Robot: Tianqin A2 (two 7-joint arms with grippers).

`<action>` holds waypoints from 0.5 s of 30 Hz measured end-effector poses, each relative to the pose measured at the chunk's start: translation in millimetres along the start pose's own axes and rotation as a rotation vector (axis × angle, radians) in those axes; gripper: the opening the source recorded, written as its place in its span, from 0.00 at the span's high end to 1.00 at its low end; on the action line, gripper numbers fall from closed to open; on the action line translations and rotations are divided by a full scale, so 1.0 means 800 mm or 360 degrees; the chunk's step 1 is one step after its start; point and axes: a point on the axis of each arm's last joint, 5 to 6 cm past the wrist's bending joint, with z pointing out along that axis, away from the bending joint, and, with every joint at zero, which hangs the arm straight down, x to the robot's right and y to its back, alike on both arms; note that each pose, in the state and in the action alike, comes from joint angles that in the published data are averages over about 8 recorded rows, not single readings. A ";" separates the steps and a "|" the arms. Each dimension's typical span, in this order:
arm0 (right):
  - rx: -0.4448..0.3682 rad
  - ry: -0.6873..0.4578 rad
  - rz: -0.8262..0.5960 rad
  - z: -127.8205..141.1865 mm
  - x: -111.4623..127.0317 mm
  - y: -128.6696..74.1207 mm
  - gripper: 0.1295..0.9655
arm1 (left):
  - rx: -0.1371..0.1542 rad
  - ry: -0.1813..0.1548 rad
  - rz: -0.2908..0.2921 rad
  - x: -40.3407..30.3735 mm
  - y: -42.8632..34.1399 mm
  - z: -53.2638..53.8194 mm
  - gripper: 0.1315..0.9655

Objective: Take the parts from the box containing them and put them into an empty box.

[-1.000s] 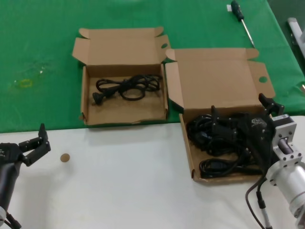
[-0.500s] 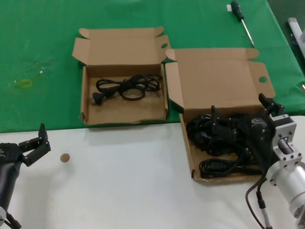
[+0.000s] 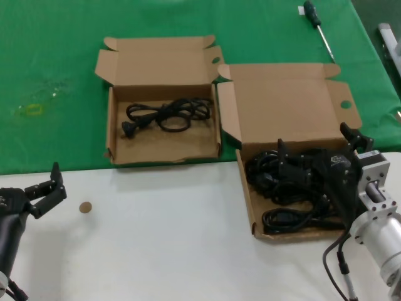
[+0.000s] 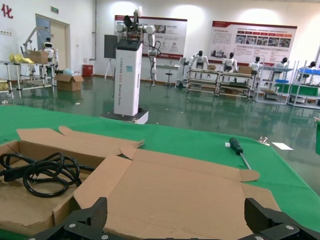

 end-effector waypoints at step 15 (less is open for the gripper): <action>0.0000 0.0000 0.0000 0.000 0.000 0.000 0.00 | 0.0000 0.0000 0.0000 0.0000 0.0000 0.000 0.00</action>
